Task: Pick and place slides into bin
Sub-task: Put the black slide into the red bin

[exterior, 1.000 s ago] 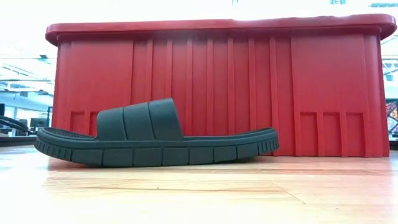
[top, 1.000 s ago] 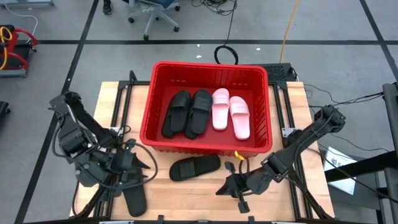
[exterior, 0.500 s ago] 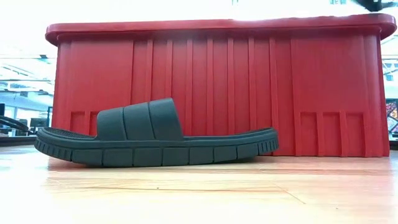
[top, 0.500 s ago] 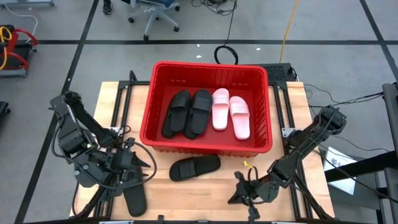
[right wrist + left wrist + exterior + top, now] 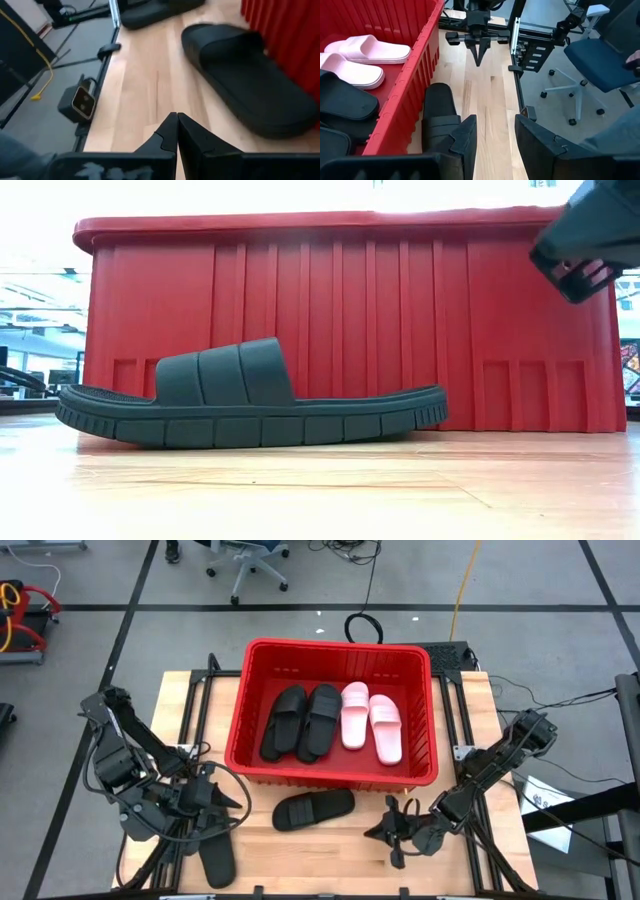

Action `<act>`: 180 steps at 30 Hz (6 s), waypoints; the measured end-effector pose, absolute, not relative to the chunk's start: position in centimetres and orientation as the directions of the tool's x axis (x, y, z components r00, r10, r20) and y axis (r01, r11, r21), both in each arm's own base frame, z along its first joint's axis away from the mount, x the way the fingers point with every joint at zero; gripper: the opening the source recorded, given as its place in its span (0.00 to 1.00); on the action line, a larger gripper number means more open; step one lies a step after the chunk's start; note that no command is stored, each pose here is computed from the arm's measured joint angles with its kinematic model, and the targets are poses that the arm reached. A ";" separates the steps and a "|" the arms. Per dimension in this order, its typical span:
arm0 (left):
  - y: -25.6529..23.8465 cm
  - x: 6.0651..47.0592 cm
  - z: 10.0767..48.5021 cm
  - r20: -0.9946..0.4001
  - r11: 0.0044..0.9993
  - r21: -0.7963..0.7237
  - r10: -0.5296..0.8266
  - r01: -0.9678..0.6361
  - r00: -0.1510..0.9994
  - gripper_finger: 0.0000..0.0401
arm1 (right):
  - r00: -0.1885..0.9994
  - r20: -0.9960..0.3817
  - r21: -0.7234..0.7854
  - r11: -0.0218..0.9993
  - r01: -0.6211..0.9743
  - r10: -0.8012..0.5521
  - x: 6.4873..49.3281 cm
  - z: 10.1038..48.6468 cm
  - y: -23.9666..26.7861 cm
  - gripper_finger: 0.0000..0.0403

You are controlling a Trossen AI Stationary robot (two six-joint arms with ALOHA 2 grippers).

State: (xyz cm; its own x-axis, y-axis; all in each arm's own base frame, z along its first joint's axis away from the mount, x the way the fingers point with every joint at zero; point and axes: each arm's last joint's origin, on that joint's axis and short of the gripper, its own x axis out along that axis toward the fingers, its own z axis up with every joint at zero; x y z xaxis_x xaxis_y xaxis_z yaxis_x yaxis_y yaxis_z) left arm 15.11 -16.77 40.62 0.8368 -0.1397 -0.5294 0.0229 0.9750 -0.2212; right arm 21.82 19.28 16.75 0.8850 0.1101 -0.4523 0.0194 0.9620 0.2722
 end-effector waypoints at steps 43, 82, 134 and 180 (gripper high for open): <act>-16.9 15.1 40.6 -0.544 0.967 -0.251 -0.172 0.036 0.821 0.32 | 0.935 -0.247 0.319 0.933 -0.168 0.253 22.6 21.1 21.7 0.00; -17.0 14.9 40.4 -0.577 0.967 -0.213 -0.241 0.140 0.781 0.32 | 0.921 -0.382 0.374 0.924 0.079 0.076 33.8 15.4 18.9 0.33; -17.1 15.0 40.5 -0.570 0.963 -0.243 -0.241 0.119 0.786 0.32 | 0.919 -0.387 0.455 0.882 0.120 0.074 36.5 10.6 16.3 0.03; -16.9 15.0 40.5 -0.554 0.971 -0.226 -0.199 0.084 0.808 0.32 | 0.819 0.046 0.206 0.808 0.553 -0.572 23.0 36.0 12.8 0.00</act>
State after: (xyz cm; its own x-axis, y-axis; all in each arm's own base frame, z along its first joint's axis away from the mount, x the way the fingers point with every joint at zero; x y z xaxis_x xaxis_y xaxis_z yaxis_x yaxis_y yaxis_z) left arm 15.04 -16.95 40.54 0.8082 -0.1991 -0.5542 0.0843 0.9705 -0.2258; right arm 22.97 12.76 35.96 0.8188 -0.5722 0.0464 0.5526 0.8075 0.2064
